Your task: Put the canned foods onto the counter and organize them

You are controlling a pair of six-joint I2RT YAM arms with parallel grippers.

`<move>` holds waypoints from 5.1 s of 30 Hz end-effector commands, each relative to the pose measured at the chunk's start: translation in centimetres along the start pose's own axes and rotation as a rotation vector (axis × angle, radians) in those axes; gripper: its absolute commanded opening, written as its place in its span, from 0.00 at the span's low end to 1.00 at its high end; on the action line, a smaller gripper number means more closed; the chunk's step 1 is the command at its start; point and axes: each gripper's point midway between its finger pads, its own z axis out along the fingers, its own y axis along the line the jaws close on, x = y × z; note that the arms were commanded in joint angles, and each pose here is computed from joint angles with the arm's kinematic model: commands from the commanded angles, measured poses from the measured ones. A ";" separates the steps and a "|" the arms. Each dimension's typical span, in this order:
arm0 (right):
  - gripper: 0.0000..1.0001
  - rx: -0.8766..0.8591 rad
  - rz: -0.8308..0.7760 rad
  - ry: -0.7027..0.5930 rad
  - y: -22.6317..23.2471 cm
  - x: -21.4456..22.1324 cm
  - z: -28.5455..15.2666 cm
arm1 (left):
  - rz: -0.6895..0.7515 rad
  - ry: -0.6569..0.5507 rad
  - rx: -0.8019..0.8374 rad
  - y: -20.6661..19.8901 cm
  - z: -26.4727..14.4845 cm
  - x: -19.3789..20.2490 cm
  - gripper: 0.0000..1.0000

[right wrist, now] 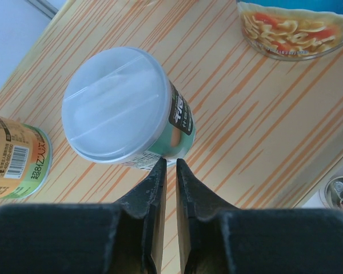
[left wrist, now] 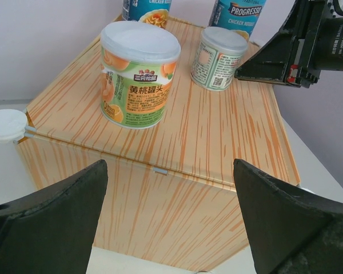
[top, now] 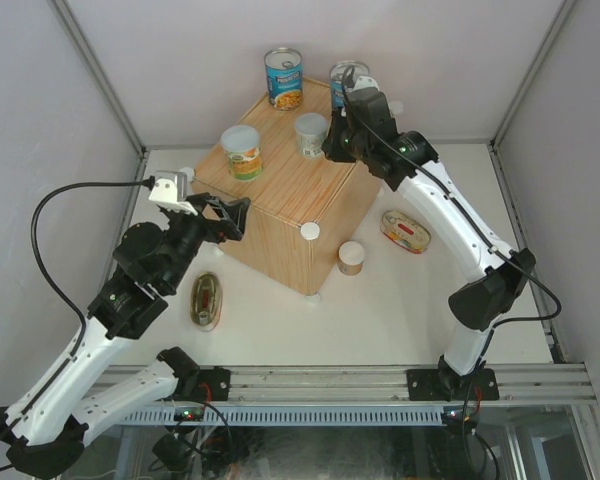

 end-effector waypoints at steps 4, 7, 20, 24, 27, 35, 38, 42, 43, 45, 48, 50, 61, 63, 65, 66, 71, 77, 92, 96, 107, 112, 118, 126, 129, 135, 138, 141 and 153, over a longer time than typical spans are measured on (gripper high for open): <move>0.11 0.009 0.010 -0.092 -0.1 -3.0 -0.9 | 0.002 -0.078 0.017 -0.5 0.0 -3.1 0.94; 0.11 0.011 0.010 -0.096 -0.2 -3.2 -0.7 | 0.006 -0.073 0.019 -0.6 0.2 -3.0 0.94; 0.12 -0.040 0.018 -0.069 1.7 -2.7 1.6 | 0.023 -0.075 0.006 -0.3 0.7 -3.3 0.94; 0.12 -0.055 0.022 -0.058 2.4 -2.4 2.4 | 0.027 -0.075 0.002 0.0 0.7 -3.3 0.94; 0.12 -0.066 0.021 -0.060 3.1 -2.5 2.9 | 0.031 -0.072 -0.002 0.2 0.8 -3.2 0.94; 0.12 -0.080 0.026 -0.065 3.8 -3.0 4.3 | 0.038 -0.070 -0.008 0.6 0.8 -3.3 0.94; 0.12 -0.092 0.028 -0.062 4.1 -3.0 4.8 | 0.043 -0.066 -0.012 0.7 0.9 -3.3 0.94; 0.12 -0.108 0.031 -0.056 4.8 -2.9 5.4 | 0.045 -0.064 -0.012 0.9 1.0 -3.2 0.94; 0.12 -0.110 0.031 -0.056 4.9 -2.9 5.5 | 0.045 -0.063 -0.012 0.9 1.0 -3.2 0.94; 0.12 -0.118 0.034 -0.057 5.2 -2.8 5.8 | 0.046 -0.063 -0.015 1.0 1.0 -3.2 0.94; 0.12 -0.126 0.038 -0.059 5.5 -2.9 6.0 | 0.047 -0.062 -0.015 1.1 1.1 -3.2 0.94; 0.12 -0.129 0.040 -0.058 5.6 -2.9 6.1 | 0.048 -0.063 -0.016 1.2 1.0 -3.2 0.94; 0.12 -0.153 0.056 -0.054 6.5 -2.7 7.0 | 0.049 -0.058 -0.020 1.5 1.1 -3.0 0.94; 0.12 -0.156 0.058 -0.055 6.6 -2.7 7.2 | 0.048 -0.059 -0.021 1.5 1.1 -3.0 0.94; 0.12 -0.160 0.061 -0.054 6.8 -2.6 7.3 | 0.049 -0.059 -0.023 1.6 1.1 -3.0 0.94; 0.12 -0.160 0.063 -0.052 6.8 -2.5 7.5 | 0.049 -0.059 -0.022 1.6 1.1 -3.0 0.94; 0.13 -0.166 0.073 -0.058 7.0 -2.6 7.9 | 0.050 -0.058 -0.027 1.8 1.3 -3.0 0.94; 0.13 -0.173 0.086 -0.061 7.1 -2.8 8.3 | 0.052 -0.054 -0.028 1.9 1.5 -2.9 0.94; 0.15 -0.142 0.058 -0.076 6.1 -3.0 6.0 | 0.051 -0.050 -0.026 2.1 2.0 -3.3 0.94; 0.16 -0.145 0.038 -0.074 6.3 -2.6 4.5 | 0.045 -0.054 -0.022 1.9 2.1 -3.4 0.94; 0.18 -0.200 -0.016 -0.050 8.8 -0.5 1.2 | 0.036 -0.076 -0.032 2.2 1.4 -3.9 0.94; 0.18 -0.240 -0.038 -0.034 10.5 0.4 0.2 | 0.032 -0.093 -0.046 2.4 0.8 -4.4 0.94; 0.18 -0.278 -0.048 -0.015 12.2 1.4 0.0 | 0.027 -0.113 -0.071 2.9 0.1 -4.9 0.94; 0.19 -0.327 -0.055 -0.010 14.4 1.6 -0.1 | 0.008 -0.130 -0.101 3.5 -0.5 -5.1 0.94; 0.19 -0.343 -0.059 -0.012 15.1 1.5 -0.1 | 0.002 -0.135 -0.111 3.7 -0.7 -5.2 0.94; 0.19 -0.357 -0.056 0.000 15.8 1.8 0.7 | -0.008 -0.137 -0.116 3.8 -0.8 -5.1 0.94; 0.19 -0.365 -0.045 0.005 16.0 2.0 1.0 | -0.011 -0.145 -0.124 3.9 -0.8 -5.3 0.94; 0.19 -0.372 -0.046 0.008 16.3 2.1 1.2 | -0.002 -0.141 -0.130 4.0 -0.9 -5.3 0.94; 0.19 -0.330 -0.050 -0.005 14.7 1.3 1.7 | -0.006 -0.147 -0.137 4.2 -1.1 -5.2 0.94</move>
